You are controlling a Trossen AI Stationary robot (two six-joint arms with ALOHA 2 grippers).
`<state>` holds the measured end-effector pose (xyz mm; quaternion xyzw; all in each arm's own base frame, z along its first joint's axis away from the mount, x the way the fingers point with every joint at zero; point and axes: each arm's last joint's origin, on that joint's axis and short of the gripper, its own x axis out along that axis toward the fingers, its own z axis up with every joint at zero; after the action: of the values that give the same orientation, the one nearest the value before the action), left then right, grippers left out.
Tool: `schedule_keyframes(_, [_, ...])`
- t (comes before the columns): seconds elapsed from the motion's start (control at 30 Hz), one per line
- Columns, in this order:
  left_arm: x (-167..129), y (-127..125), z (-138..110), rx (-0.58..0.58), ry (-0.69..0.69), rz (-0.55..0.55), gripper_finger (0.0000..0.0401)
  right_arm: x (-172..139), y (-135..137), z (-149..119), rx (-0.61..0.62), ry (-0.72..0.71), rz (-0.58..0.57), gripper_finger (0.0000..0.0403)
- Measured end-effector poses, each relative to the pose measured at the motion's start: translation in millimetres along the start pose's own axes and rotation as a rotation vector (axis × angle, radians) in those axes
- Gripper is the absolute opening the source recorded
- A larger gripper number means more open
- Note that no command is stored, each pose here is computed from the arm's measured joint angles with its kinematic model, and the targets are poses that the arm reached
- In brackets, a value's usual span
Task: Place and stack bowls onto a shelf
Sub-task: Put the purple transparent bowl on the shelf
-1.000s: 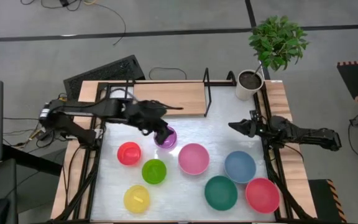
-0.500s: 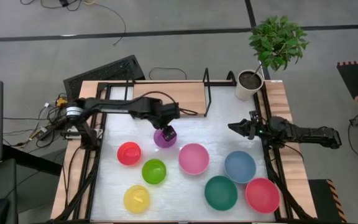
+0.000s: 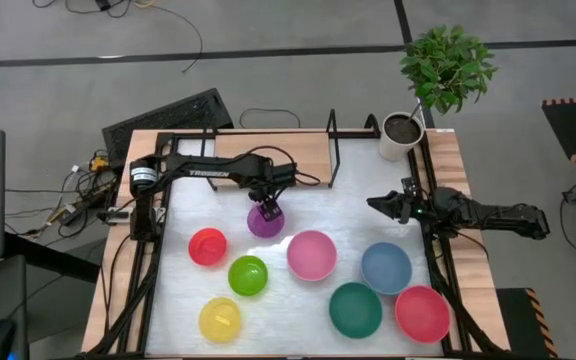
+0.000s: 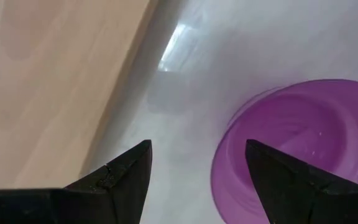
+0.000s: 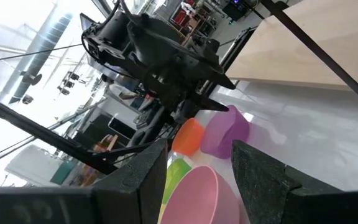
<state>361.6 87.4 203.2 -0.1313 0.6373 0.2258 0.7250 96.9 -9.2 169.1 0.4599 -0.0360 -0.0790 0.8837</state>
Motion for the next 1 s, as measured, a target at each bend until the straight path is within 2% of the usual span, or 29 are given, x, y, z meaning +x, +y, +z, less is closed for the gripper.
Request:
schedule_keyframes(0.23, [0.0,-0.2,-0.4,0.048,0.006,-0.007,0.0237,0.0,-0.1,-0.1,0.001,0.000,-0.001,0.0203])
schedule_keyframes(0.77, [-0.1,-2.0,-0.5,0.066,0.013,-0.054,0.0140,0.1,-0.5,-0.3,0.000,0.001,-0.003,0.0203])
schedule_keyframes(0.87, [-0.2,-2.8,-0.8,0.078,0.015,-0.062,0.0115,0.1,-0.5,-0.3,0.000,0.001,-0.003,0.0203])
schedule_keyframes(1.0, [-0.2,-2.7,-0.7,0.075,0.012,-0.049,0.0058,0.1,-0.5,-0.3,0.001,0.001,-0.003,0.0203])
